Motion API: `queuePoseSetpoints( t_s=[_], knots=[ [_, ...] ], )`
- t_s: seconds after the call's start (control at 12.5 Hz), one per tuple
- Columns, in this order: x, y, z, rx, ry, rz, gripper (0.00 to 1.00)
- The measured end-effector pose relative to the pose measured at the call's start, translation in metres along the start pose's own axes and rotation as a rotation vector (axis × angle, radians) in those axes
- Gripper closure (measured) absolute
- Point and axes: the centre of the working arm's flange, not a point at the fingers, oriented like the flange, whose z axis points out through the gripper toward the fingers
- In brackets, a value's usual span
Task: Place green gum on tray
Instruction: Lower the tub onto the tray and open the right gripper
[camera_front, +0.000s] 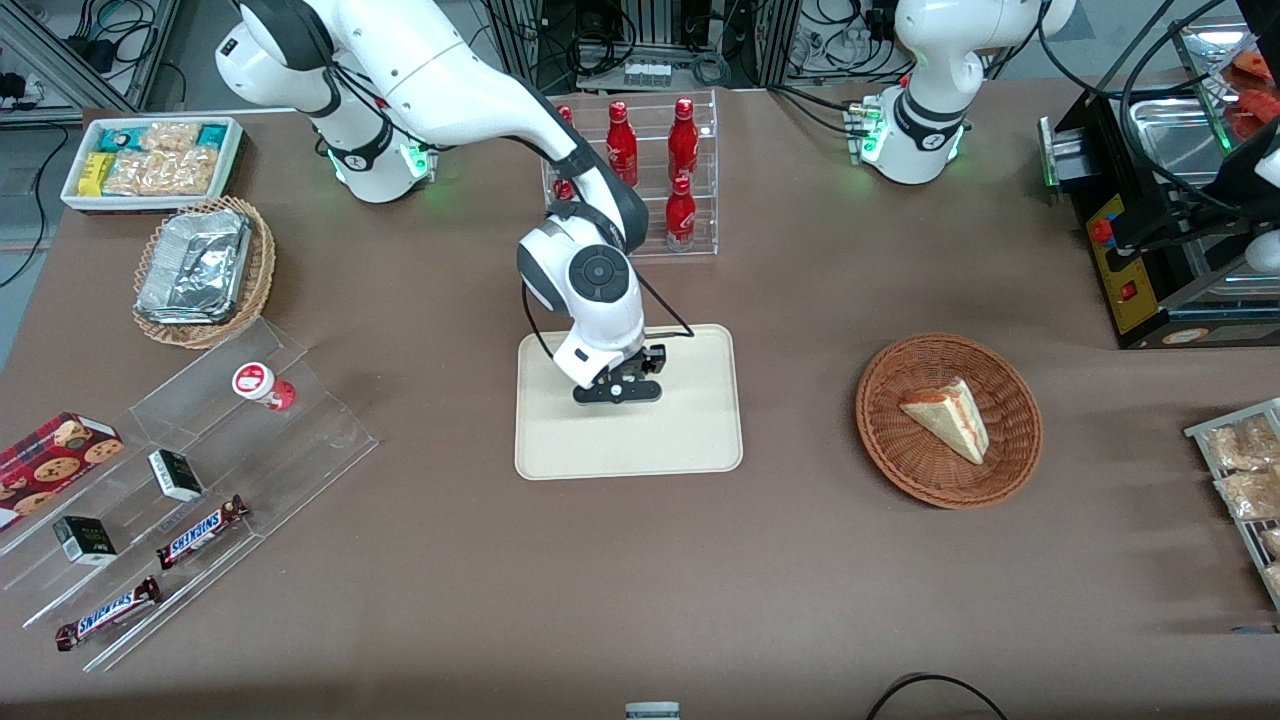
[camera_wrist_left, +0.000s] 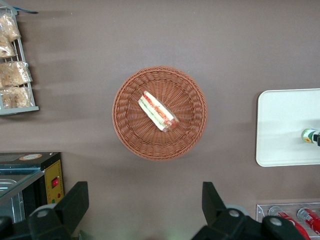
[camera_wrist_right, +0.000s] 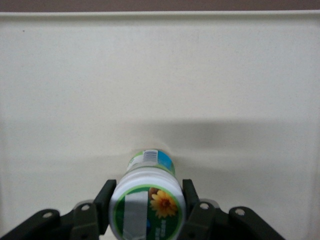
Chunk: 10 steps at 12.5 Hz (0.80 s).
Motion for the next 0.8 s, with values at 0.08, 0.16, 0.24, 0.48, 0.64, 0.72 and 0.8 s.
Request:
queuePoseSetpoints(
  t_s=[0.08, 0.16, 0.24, 0.48, 0.64, 0.72, 0.8],
  knots=[
    [-0.003, -0.002, 0.003, -0.001, -0.002, -0.004, 0.40],
    [-0.005, -0.004, 0.005, -0.002, -0.001, -0.006, 0.37],
    [-0.006, -0.006, 0.005, -0.001, 0.000, -0.007, 0.27],
    [-0.001, -0.004, 0.001, 0.003, 0.010, -0.001, 0.00],
    [0.009, 0.000, -0.011, 0.015, 0.028, 0.012, 0.00],
    [0.014, 0.002, -0.026, 0.027, 0.043, 0.019, 0.00],
    [0.020, 0.008, -0.048, 0.037, 0.053, 0.031, 0.00]
  ],
)
